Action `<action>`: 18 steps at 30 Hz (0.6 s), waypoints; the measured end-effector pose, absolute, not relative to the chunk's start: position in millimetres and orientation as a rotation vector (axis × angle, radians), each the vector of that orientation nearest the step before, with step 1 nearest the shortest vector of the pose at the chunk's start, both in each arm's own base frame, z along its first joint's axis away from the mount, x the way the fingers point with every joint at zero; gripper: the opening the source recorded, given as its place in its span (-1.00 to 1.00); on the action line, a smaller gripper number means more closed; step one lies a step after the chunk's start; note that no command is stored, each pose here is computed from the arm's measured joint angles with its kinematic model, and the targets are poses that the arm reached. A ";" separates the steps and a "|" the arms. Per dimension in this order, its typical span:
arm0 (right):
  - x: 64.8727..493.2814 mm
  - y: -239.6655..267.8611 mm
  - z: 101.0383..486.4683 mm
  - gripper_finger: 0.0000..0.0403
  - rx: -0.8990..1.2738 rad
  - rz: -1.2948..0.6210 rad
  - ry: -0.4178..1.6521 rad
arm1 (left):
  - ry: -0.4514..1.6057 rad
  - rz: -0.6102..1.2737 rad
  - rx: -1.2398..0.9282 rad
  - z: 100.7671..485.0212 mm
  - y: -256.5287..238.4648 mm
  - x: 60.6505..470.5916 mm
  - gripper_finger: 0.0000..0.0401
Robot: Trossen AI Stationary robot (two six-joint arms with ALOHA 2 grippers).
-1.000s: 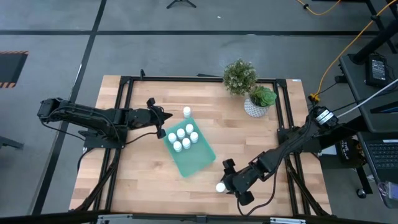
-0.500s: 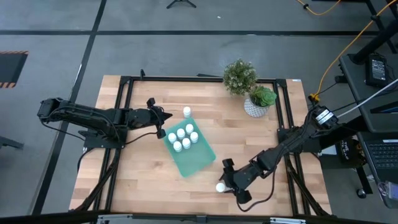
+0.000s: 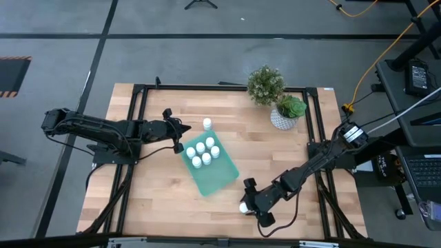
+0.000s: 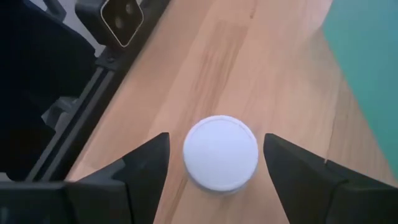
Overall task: Pick and place pill bottles into a basket
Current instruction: Put the white medicine bottle into the green bin
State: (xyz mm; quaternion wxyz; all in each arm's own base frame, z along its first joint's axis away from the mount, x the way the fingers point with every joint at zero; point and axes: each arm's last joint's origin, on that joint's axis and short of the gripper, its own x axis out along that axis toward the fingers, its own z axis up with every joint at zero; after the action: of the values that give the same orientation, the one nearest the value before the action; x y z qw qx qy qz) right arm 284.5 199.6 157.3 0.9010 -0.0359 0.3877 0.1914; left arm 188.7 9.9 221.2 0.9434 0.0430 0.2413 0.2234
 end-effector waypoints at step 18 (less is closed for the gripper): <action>286.3 200.7 152.8 0.29 -0.073 0.395 0.802 | 0.510 0.455 0.092 219.7 9.9 187.9 -0.97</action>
State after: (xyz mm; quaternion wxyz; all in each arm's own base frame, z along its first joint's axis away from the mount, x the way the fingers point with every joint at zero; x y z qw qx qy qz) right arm 286.3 200.7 152.8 0.9010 -0.0352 0.3878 0.1910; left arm 187.9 9.9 219.7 0.9411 0.0451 0.2501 0.2232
